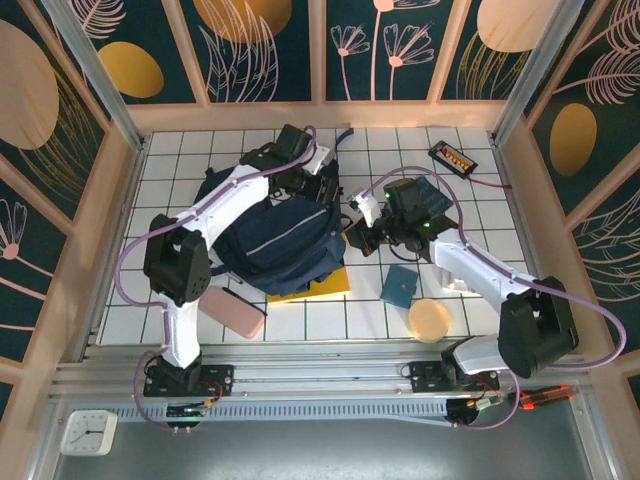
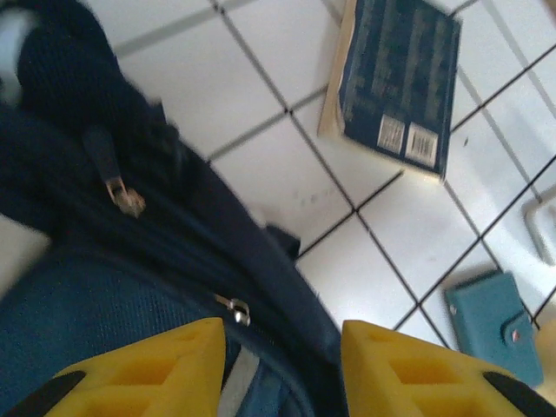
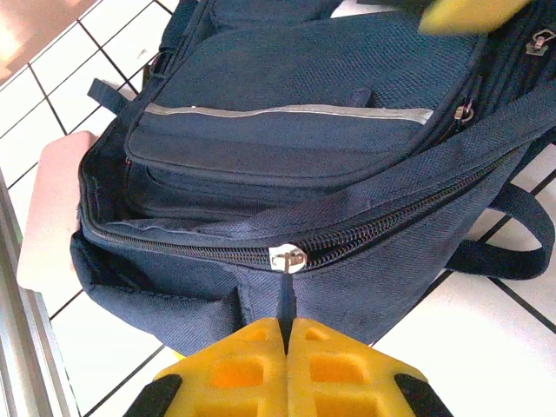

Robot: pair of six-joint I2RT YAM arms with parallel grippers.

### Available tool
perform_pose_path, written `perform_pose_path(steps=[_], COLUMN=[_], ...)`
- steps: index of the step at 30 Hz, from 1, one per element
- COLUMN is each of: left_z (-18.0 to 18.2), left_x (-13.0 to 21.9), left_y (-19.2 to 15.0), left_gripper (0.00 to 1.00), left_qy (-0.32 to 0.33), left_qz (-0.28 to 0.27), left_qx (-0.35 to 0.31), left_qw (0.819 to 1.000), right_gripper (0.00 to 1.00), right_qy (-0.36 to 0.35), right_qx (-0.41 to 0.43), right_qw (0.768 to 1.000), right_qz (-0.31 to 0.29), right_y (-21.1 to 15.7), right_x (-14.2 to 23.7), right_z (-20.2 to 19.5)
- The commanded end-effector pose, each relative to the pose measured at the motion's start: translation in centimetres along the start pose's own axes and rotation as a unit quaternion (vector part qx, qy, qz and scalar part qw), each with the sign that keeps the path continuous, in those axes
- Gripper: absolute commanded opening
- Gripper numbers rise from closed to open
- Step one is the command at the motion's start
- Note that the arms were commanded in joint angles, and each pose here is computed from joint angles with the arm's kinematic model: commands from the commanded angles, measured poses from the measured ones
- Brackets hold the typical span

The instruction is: Pack books, pencil case, and school supplies into a backpack

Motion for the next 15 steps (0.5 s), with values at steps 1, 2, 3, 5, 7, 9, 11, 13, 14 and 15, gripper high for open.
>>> perform_pose_path(steps=[1, 2, 3, 5, 7, 9, 11, 13, 14, 15], left_z=[-0.1, -0.1, -0.1, -0.3, -0.3, -0.7, -1.3, -1.6, -1.7, -1.6], left_x=[0.2, -0.1, -0.4, -1.0, -1.8, -2.4, -3.1, -3.9, -4.2, -4.4], left_y=[-2.1, -2.5, -2.8, -3.4, -3.9, -4.0, -4.0, -3.9, -3.7, -3.8], left_gripper=[0.38, 0.37, 0.37, 0.38, 0.39, 0.4, 0.39, 0.4, 0.4, 0.4], left_qy=[-0.007, -0.008, -0.01, -0.006, 0.004, 0.0, -0.006, -0.005, 0.0, 0.006], left_qz=[0.058, 0.068, 0.075, 0.086, 0.097, 0.103, 0.107, 0.11, 0.109, 0.112], left_qx=[0.043, 0.049, 0.05, 0.046, 0.043, 0.042, 0.038, 0.035, 0.034, 0.034], left_qw=[0.997, 0.997, 0.996, 0.995, 0.994, 0.994, 0.994, 0.993, 0.993, 0.993], right_gripper=[0.0, 0.0, 0.0, 0.0, 0.0, 0.0, 0.0, 0.0, 0.0, 0.0], right_qy=[-0.009, -0.009, -0.009, -0.009, -0.01, -0.003, 0.0, 0.001, 0.002, 0.002], right_qx=[0.024, 0.025, 0.025, 0.025, 0.024, 0.029, 0.03, 0.032, 0.033, 0.033], right_qw=[0.999, 0.999, 0.999, 0.999, 0.999, 0.999, 0.999, 0.999, 0.999, 0.999], right_qz=[-0.035, -0.034, -0.033, -0.03, -0.029, -0.026, -0.022, -0.018, -0.017, -0.017], right_y=[1.6, 1.6, 1.5, 1.4, 1.4, 1.5, 1.4, 1.2, 1.2, 1.2], right_x=[0.6, 0.5, 0.4, 0.4, 0.3, 0.1, 0.0, 0.0, 0.0, 0.1], right_z=[0.7, 0.8, 0.9, 0.9, 0.8, 1.5, 1.7, 1.9, 1.9, 2.0])
Point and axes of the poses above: each hand's point on the last joint's axis, 136 mm out from that joint toward the fingers, its own x axis back along the fingers, its own z axis along the line the jaws close on, y = z × x, the point moved 5 cm from there along x, back along the fingers, and after that the axes turned 12 degrees about x, right-handed, at the moved point
